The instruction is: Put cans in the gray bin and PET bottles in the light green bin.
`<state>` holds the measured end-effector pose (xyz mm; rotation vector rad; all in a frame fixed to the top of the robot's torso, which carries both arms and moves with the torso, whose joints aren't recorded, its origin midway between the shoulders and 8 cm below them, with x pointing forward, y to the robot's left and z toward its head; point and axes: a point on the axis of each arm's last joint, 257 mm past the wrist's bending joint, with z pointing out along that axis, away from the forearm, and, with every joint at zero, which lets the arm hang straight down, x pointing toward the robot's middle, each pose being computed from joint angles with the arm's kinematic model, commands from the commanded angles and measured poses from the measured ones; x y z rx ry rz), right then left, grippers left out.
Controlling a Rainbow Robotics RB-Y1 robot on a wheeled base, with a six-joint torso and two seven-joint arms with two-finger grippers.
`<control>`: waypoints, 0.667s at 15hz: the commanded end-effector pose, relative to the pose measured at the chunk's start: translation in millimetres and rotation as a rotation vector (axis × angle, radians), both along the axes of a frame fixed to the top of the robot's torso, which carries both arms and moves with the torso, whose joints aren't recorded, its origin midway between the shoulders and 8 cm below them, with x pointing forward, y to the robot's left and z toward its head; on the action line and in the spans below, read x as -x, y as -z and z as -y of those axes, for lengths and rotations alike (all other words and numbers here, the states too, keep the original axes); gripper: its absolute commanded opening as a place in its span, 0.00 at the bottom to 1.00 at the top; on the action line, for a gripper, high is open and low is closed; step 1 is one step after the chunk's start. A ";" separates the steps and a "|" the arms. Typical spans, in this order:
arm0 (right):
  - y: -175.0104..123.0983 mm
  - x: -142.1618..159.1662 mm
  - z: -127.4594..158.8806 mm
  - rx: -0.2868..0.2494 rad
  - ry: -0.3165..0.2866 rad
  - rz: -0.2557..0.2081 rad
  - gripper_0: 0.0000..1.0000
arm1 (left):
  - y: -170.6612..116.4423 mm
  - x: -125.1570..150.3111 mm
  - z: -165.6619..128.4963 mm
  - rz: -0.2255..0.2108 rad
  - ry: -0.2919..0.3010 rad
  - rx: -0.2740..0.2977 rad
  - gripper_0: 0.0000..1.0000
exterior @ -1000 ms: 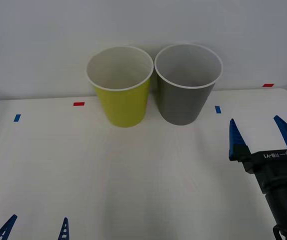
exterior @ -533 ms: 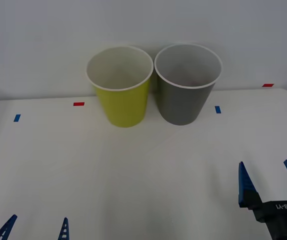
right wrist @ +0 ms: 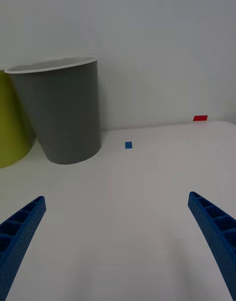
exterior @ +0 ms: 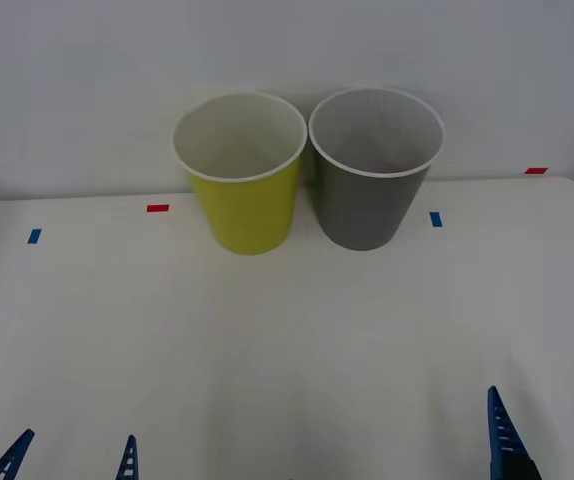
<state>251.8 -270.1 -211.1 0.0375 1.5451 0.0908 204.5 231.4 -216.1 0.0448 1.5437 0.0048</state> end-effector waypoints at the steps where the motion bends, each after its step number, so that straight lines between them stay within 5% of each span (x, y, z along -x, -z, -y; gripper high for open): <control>1: 13.5 10.6 -5.7 -0.014 -0.007 0.000 1.00 | 0.0 0.0 0.0 0.000 0.000 0.000 1.00; 10: 15.1 13.4 -5.9 -0.005 -0.010 -0.002 1.00 | 0.0 0.0 0.0 0.000 0.000 0.000 1.00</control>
